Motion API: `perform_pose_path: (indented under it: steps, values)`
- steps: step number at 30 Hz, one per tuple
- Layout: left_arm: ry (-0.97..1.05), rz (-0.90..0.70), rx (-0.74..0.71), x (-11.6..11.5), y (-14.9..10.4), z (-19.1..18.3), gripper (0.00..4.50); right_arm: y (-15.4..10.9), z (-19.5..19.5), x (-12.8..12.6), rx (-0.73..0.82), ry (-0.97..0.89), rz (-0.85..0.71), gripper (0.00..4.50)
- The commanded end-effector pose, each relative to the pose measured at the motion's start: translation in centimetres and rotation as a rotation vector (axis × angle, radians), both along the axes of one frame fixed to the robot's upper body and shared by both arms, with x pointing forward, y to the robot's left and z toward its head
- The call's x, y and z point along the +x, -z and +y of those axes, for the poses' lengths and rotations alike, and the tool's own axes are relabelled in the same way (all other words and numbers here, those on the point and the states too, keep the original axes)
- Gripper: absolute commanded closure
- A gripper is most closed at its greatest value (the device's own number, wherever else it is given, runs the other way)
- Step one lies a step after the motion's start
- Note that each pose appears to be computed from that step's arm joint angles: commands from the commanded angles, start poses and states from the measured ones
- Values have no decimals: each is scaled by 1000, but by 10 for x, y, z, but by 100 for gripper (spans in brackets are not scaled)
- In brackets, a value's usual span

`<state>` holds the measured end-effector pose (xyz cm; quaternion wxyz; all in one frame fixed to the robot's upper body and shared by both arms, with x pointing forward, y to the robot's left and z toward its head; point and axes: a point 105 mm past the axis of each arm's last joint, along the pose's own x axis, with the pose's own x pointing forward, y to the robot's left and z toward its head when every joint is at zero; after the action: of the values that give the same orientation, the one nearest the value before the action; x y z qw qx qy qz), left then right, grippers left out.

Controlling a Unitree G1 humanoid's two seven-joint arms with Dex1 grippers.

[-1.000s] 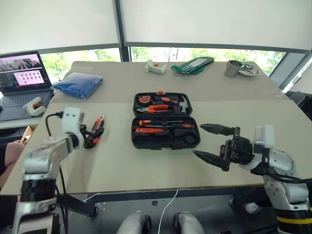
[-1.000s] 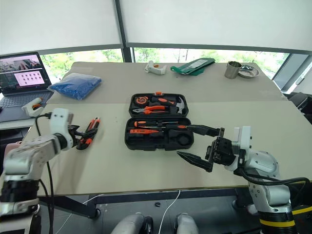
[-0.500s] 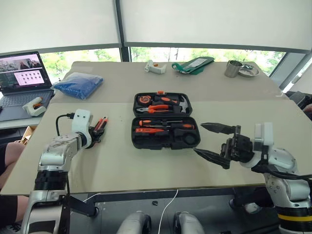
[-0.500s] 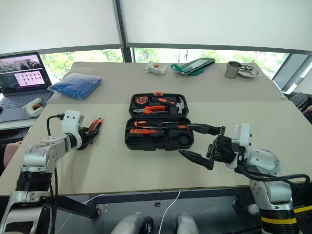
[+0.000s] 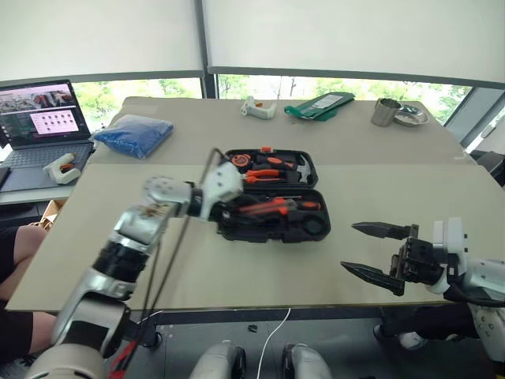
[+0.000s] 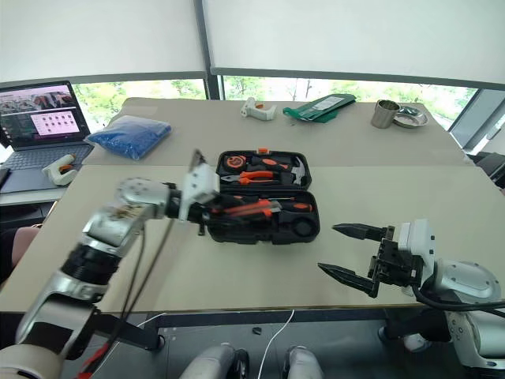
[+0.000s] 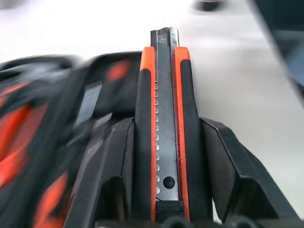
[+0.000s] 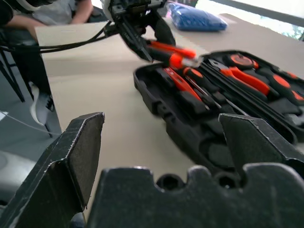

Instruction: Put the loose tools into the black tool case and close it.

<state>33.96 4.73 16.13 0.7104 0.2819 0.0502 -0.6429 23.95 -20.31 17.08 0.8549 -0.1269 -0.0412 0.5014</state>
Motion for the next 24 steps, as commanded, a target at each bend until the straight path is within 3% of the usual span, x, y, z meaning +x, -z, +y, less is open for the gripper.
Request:
perform_pose_path:
  steps: [1, 11, 18, 24]
  values:
    - [14, -75, 94, 15, 5, -12, 291, -14, -4, -4, -41, 27, -56, 0]
    - [-55, -55, 195, 33, 20, -5, 291, -27, -11, -3, -52, 82, -80, 0]
    - [-26, -31, 262, 29, 25, -1, 291, -28, -8, -2, -38, 80, -72, 0]
    - [-36, -39, 219, 33, 20, -12, 291, -30, -6, 2, -30, 73, -74, 0]
